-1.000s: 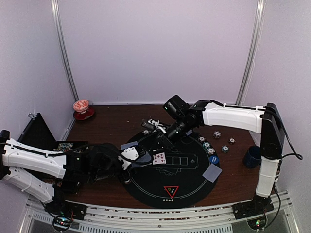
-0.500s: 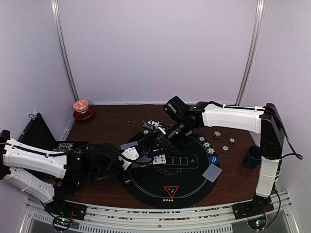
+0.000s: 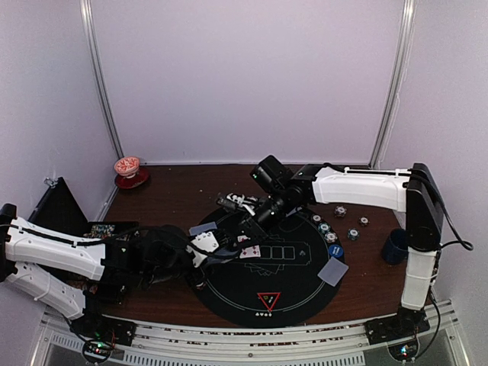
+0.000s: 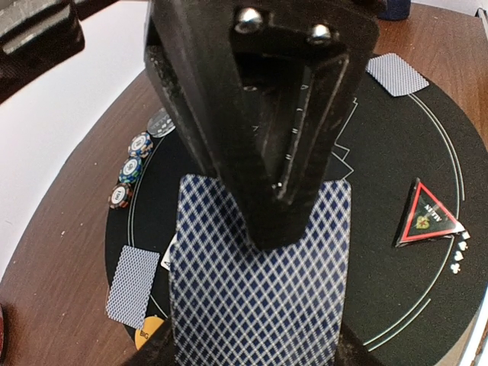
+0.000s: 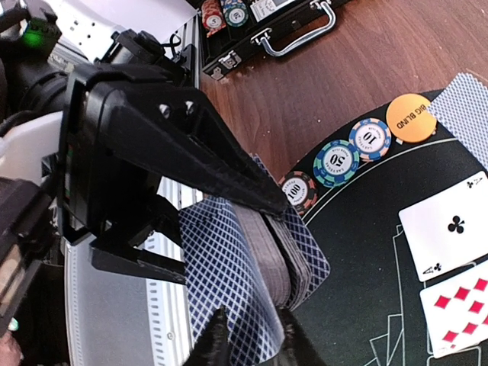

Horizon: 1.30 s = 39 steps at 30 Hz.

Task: Distribute texas hold em gaming equipment
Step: Pick up the poker card from the face-down deck piles, then flop the poker card in the community card area.

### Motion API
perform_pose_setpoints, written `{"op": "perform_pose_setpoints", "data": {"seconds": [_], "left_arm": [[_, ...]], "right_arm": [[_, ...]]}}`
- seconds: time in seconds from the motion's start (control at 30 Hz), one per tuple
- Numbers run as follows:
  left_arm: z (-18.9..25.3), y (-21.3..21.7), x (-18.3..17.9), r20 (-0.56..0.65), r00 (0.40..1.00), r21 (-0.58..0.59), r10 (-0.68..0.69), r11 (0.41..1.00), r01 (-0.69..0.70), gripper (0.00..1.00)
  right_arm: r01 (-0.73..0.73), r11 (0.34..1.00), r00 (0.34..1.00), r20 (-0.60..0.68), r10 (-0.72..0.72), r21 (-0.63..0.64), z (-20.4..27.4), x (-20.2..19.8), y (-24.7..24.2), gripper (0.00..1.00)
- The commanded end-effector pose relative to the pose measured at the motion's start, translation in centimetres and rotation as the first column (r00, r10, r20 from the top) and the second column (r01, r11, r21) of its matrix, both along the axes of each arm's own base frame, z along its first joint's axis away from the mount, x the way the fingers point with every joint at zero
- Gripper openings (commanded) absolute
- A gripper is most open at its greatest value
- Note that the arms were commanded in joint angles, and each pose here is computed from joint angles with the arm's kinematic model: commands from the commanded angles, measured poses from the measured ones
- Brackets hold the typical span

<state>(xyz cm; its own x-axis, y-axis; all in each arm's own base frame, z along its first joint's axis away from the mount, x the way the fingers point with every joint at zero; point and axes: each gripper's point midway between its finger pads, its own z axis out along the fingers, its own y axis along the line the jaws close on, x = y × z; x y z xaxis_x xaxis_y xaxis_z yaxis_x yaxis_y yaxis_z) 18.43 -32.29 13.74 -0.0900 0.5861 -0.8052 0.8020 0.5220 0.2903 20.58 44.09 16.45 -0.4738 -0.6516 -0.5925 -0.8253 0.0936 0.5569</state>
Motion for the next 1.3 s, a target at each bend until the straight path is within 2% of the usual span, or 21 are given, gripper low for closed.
{"op": "perform_pose_setpoints", "data": {"seconds": [0.0, 0.1, 0.3, 0.5, 0.77, 0.87, 0.97, 1.1, 1.27], "left_arm": [[2.0, -0.9, 0.7, 0.034, 0.999, -0.069, 0.015, 0.998, -0.012, 0.54], [2.0, -0.9, 0.7, 0.034, 0.999, -0.067, 0.014, 0.998, -0.012, 0.54], [2.2, -0.8, 0.7, 0.036, 0.999, -0.073, 0.017, 0.997, -0.015, 0.54], [2.2, -0.8, 0.6, 0.033, 0.999, -0.075, 0.013, 0.997, -0.010, 0.54], [2.0, -0.9, 0.7, 0.033, 0.999, -0.071, 0.013, 0.997, -0.010, 0.54], [2.0, -0.9, 0.7, 0.033, 0.999, -0.071, 0.016, 0.997, -0.013, 0.54], [1.9, -0.9, 0.8, 0.035, 0.999, -0.069, 0.019, 0.998, -0.017, 0.54], [1.9, -0.9, 0.8, 0.037, 0.999, -0.066, 0.023, 0.998, -0.020, 0.54], [2.1, -0.8, 0.9, 0.040, 0.999, -0.070, 0.027, 0.997, -0.024, 0.54]], "right_arm": [[0.006, 1.000, 1.000, 0.011, -0.006, -0.013, -0.6, 0.1, 0.4, 0.13], [0.019, 0.999, 0.999, 0.039, -0.018, -0.026, -0.4, 0.5, 0.2, 0.00], [0.068, 0.997, 0.988, 0.140, -0.062, -0.038, 1.9, 2.1, -1.5, 0.00], [0.172, 0.985, 0.968, 0.185, -0.167, -0.010, 4.9, 5.9, -5.2, 0.00], [0.232, 0.968, 0.937, 0.289, -0.195, -0.098, 3.8, 6.3, -9.2, 0.00], [0.340, 0.930, 0.879, 0.400, -0.261, -0.140, 2.8, 8.0, -11.0, 0.00], [0.503, 0.842, 0.759, 0.564, -0.325, -0.192, 1.5, 11.1, -13.7, 0.00], [0.609, 0.759, 0.646, 0.699, -0.308, -0.229, 0.5, 13.1, -15.6, 0.00], [0.679, 0.694, 0.518, 0.826, -0.221, -0.240, -0.2, 13.7, -15.7, 0.00]]}}
